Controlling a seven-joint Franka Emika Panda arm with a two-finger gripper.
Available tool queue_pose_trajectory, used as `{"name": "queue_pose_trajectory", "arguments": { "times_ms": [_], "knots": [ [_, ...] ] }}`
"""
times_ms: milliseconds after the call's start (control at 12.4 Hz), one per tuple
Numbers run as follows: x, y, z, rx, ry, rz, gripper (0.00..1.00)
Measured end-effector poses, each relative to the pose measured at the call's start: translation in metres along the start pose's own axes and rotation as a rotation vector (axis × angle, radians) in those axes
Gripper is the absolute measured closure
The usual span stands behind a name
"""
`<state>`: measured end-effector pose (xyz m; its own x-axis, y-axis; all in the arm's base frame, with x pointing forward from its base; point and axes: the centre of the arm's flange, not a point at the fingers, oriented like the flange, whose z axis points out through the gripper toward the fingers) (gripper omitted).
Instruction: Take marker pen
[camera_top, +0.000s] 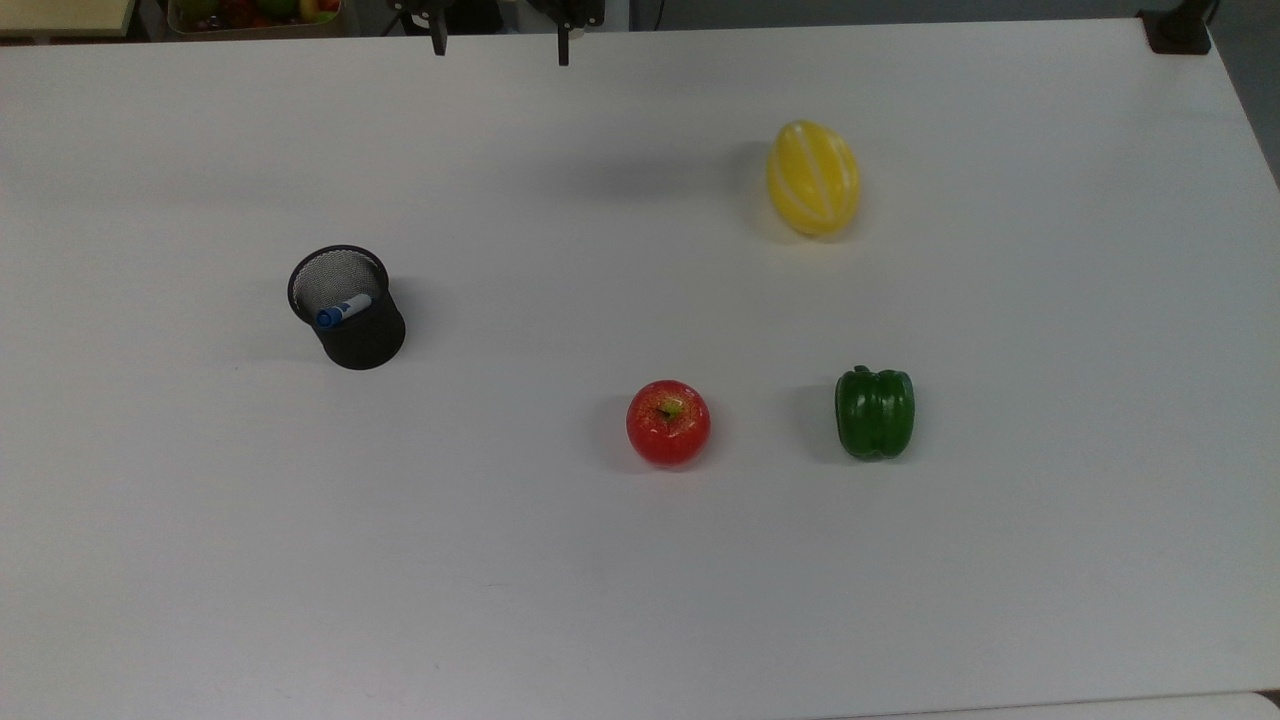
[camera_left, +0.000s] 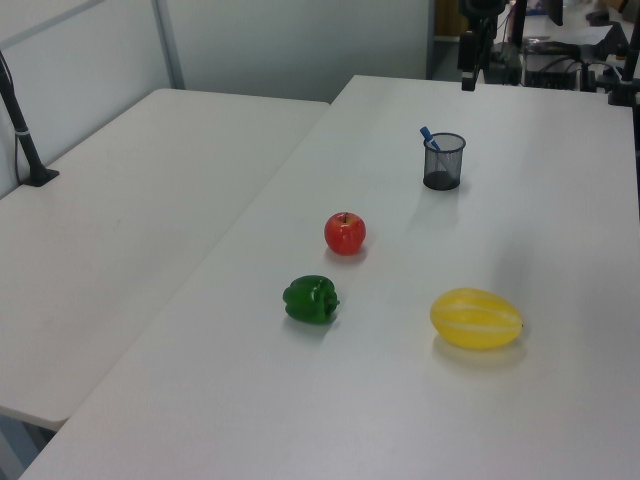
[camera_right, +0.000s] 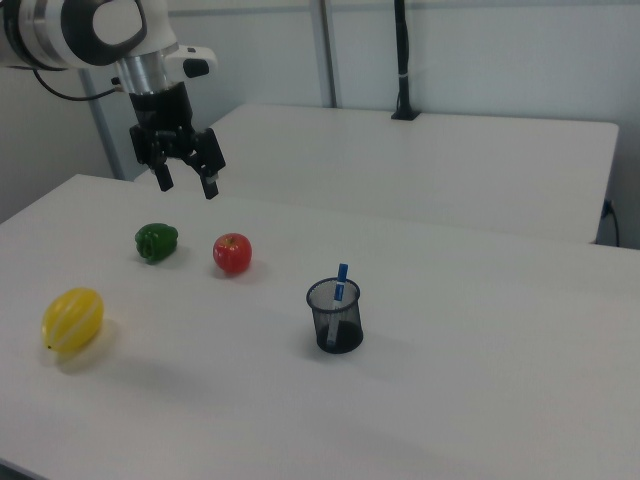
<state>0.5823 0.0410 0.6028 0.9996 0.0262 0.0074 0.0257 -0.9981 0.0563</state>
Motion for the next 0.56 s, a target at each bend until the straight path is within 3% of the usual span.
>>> {"name": "queue_pose_trajectory", "arguments": {
  "times_ms": [564],
  "knots": [
    [0.0,0.012,0.003,-0.001,-0.008,-0.046,0.0]
  ]
}}
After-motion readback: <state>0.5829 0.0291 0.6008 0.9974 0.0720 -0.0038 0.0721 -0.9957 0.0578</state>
